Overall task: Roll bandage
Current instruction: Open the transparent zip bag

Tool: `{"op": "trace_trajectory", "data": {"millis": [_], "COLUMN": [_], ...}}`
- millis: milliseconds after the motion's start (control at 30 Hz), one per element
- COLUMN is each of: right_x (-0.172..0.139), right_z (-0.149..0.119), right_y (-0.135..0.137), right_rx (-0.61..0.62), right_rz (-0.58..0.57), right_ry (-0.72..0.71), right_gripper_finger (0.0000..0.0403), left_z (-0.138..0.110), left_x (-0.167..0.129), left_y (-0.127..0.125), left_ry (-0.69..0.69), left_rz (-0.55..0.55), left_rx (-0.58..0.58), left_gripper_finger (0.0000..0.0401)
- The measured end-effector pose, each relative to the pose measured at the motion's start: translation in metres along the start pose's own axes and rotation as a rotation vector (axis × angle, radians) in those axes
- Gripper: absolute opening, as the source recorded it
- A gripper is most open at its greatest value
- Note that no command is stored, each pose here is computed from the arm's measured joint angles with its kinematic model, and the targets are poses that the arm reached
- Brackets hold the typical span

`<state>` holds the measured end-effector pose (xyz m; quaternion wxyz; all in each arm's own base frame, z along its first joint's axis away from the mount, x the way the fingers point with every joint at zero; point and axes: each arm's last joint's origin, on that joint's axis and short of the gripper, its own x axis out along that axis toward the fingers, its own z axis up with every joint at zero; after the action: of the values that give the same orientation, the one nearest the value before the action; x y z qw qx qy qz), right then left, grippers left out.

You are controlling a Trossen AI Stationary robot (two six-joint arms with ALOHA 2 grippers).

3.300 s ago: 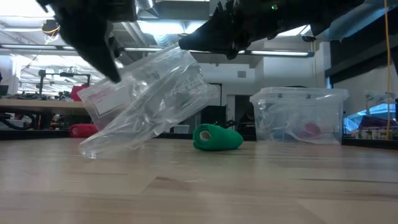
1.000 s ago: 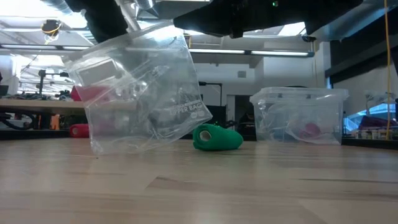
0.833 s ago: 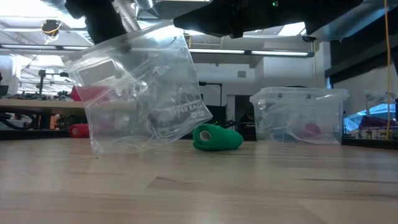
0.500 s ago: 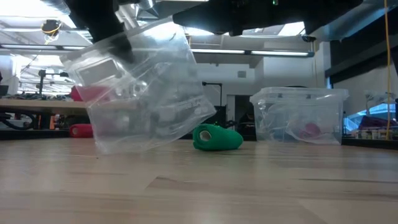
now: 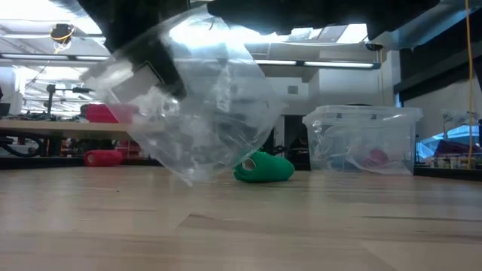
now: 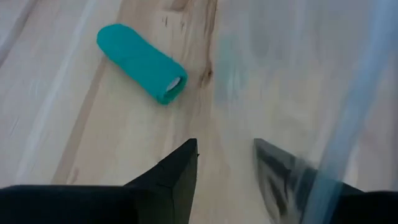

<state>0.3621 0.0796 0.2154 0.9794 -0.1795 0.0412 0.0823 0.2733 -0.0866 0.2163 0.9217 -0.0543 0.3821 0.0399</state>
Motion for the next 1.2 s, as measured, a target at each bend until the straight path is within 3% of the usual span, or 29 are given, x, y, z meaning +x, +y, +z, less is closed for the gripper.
{"op": "trace_trajectory", "data": {"millis": [100,200,300,467,667,733,900,1200], "right_x": [0.000,0.000,0.000,0.004,0.010,0.013,0.015,0.029], "right_z": [0.000,0.000,0.000,0.011,0.035,0.043,0.046,0.040], "right_y": [0.000,0.000,0.000,-0.002,0.005,0.005,0.011,0.016], "right_rx": [0.001,0.025,0.052,0.037,-0.246,-0.299,-0.421,-0.582], "right_rz": [0.001,0.007,-0.006,-0.107,-0.318,-0.289,-0.081,-0.074], "right_ry": [0.002,-0.001,-0.001,0.033,0.230,0.227,0.152,0.184], "right_gripper_finger": [0.0002,0.0012,0.0024,0.0051,0.0105,0.0123,0.0156,0.0172], "left_z": [-0.003,-0.004,0.001,0.016,0.026,0.029,0.035,0.042], "left_x": [0.003,-0.003,-0.020,-0.063,-0.089,-0.088,-0.072,-0.044], "left_y": [0.000,0.003,0.007,0.012,0.014,0.014,0.008,0.002], "left_ry": [0.025,0.047,0.084,0.134,0.165,0.143,0.114,0.120], "left_rz": [0.011,0.022,0.109,0.322,0.412,0.407,0.365,0.291], "left_rx": [0.015,0.021,0.022,-0.013,-0.092,-0.121,-0.096,-0.043], "left_gripper_finger": [0.0113,0.0054,0.0010,0.0004,0.0002,0.0002,0.0001,0.0001]}}
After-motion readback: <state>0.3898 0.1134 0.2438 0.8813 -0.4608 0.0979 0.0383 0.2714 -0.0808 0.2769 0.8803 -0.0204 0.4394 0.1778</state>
